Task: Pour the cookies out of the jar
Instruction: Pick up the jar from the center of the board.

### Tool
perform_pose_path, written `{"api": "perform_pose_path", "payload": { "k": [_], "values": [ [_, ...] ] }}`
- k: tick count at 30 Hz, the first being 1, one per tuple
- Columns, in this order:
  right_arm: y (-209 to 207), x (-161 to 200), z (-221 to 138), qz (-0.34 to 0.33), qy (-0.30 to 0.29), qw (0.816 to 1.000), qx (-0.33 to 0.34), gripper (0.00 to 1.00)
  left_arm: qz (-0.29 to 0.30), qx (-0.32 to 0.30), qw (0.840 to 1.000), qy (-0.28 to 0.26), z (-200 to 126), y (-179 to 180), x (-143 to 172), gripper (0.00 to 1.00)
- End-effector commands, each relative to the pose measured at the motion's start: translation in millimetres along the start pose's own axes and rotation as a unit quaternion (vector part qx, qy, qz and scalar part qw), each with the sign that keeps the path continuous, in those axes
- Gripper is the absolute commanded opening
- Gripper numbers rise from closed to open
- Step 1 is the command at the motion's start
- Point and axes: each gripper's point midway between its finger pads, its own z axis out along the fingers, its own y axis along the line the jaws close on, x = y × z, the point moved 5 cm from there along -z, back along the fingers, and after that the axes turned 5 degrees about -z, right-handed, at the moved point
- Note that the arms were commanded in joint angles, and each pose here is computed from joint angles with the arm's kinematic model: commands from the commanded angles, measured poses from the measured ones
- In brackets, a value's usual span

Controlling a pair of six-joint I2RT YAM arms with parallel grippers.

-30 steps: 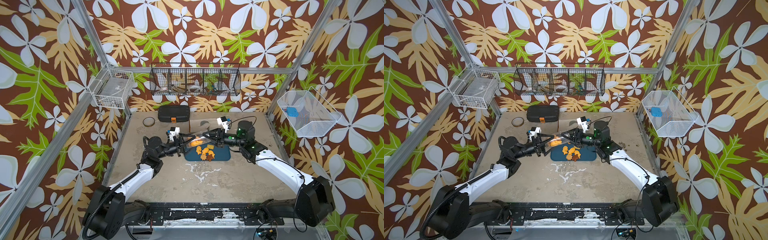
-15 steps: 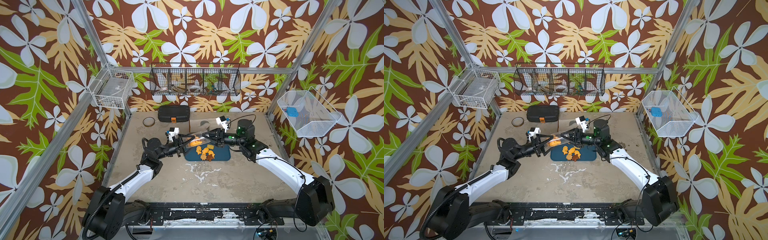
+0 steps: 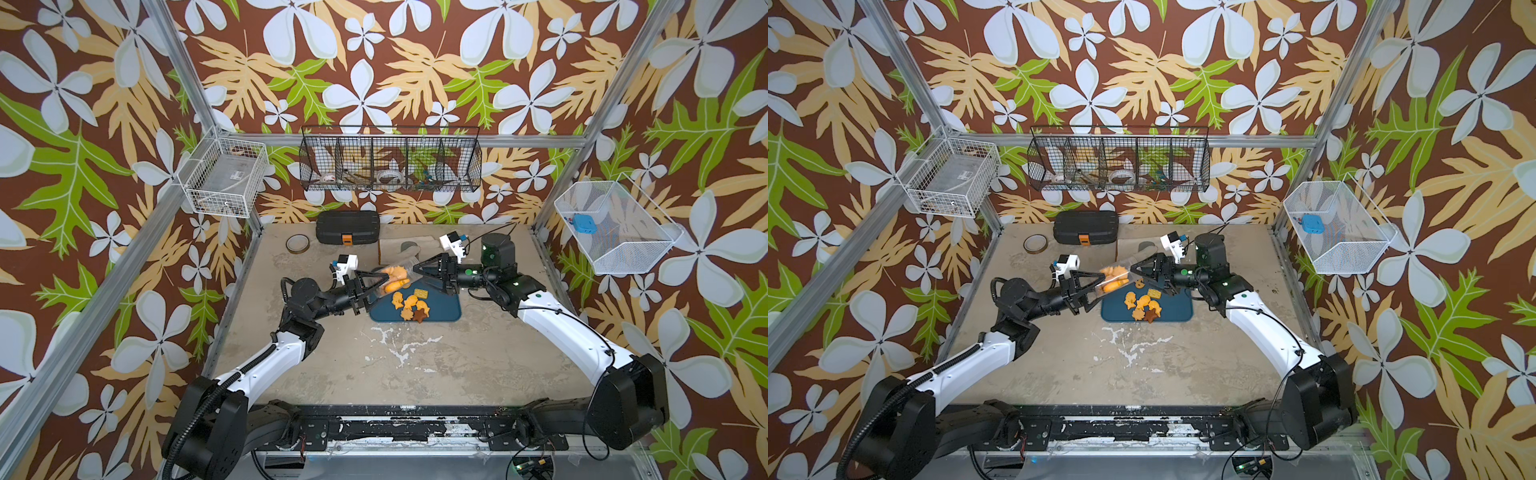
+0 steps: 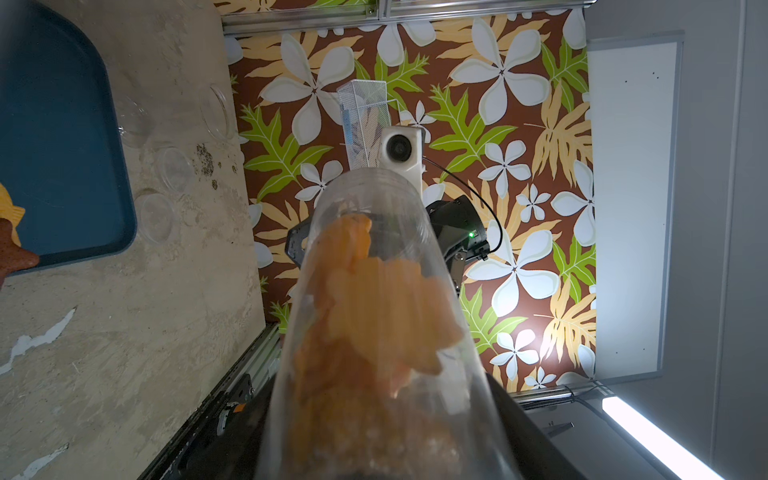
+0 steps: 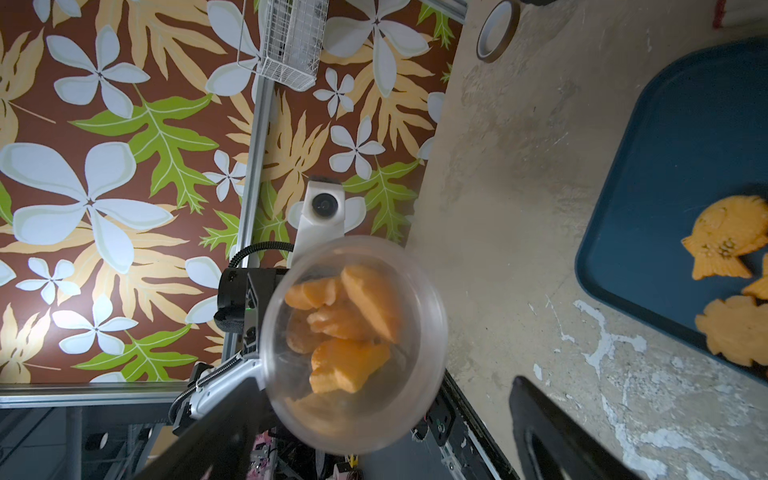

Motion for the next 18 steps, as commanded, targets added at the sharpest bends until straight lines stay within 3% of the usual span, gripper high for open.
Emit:
{"api": "perform_pose_path", "payload": {
  "k": [1,6,11,18],
  "values": [
    [4,2,-1,-0.014,0.012,1.000,-0.014,0.93,0.030,0.018,0.999,0.009,0,-10,3,0.67],
    [12,-1,0,-0.028,0.027,0.999,-0.035,0.94,0.026,0.012,0.999,0.016,0,-7,4,0.57],
    [17,-4,-2,-0.039,0.050,0.997,-0.040,0.95,0.034,-0.002,0.998,0.056,1,-4,12,0.53],
    [12,16,-7,-0.023,0.076,0.996,-0.051,0.94,0.060,-0.054,0.993,0.090,-6,13,25,0.42]
  ]
}}
